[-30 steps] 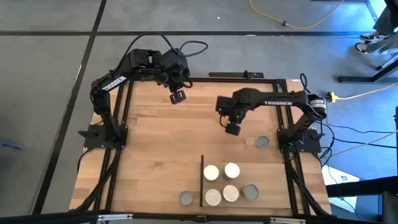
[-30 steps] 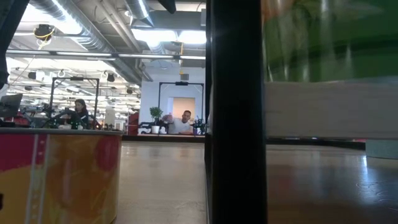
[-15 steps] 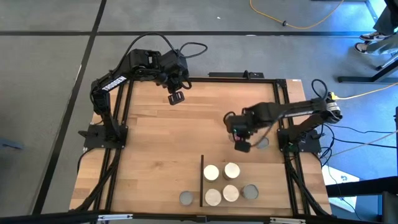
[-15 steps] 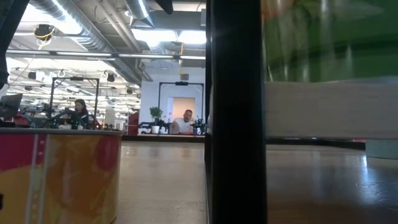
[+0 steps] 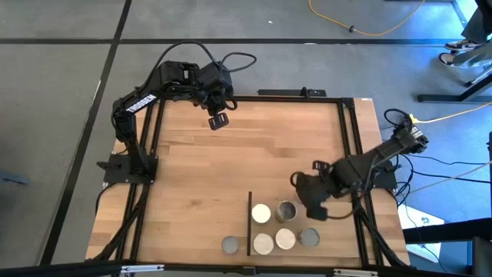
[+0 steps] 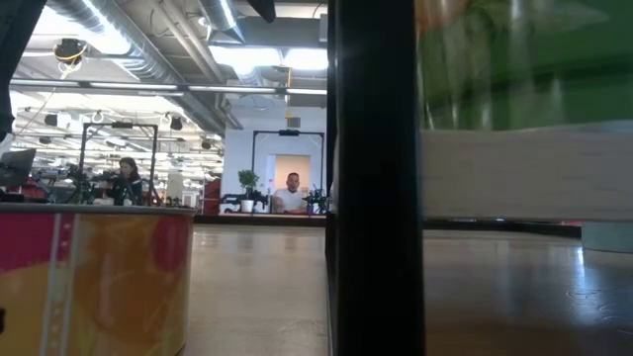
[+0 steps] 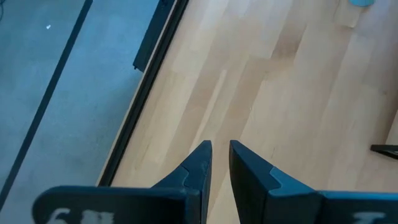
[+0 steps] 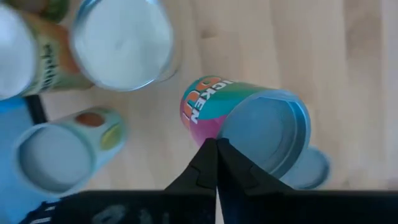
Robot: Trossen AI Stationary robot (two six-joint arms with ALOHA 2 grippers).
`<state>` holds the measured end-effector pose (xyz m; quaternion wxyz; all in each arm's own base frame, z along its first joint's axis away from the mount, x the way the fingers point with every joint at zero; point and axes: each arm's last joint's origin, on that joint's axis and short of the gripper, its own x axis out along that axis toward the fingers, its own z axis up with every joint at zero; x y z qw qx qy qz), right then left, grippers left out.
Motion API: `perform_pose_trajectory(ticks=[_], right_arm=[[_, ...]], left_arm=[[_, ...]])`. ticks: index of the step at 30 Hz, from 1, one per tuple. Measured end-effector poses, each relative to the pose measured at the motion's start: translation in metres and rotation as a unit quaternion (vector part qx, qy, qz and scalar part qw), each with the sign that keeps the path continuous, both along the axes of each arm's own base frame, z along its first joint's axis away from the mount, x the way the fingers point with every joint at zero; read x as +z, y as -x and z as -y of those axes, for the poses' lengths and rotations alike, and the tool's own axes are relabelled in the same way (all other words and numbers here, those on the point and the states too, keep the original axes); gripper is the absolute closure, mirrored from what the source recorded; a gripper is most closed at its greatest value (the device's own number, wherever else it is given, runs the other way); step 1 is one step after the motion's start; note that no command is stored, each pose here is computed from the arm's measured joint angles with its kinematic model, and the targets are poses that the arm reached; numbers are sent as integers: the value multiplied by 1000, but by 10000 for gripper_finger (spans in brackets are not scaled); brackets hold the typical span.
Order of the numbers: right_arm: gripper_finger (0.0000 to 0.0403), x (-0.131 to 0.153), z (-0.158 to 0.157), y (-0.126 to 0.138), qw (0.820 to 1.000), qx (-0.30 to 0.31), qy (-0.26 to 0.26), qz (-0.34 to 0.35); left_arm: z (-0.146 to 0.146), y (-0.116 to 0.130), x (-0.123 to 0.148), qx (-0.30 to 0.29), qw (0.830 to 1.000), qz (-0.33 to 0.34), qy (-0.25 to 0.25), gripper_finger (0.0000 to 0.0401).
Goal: Pick and place cans onto a shelf
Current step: Put the canned chicken soup on the shelf
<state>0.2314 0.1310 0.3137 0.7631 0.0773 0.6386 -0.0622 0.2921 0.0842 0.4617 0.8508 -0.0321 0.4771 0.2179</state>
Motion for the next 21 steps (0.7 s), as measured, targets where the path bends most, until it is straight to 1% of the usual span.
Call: perform_pose_trajectory(ticks=[5,9,17,21], right_arm=[[403,0,-20,11,1000,-21,-16,6],[403,-1,-32,12,999,-30,-32,18],[403,-18,-53,12,999,-24,-19,-11],[403,-24,-60,10,999,-26,-20,-11]], left_arm=[[0,0,0,-1,1000,0,0,351],[0,0,0,-1,1000,0,0,351],[0,0,0,0,1000,1,1,351],[0,0,0,0,1000,1,1,351]])
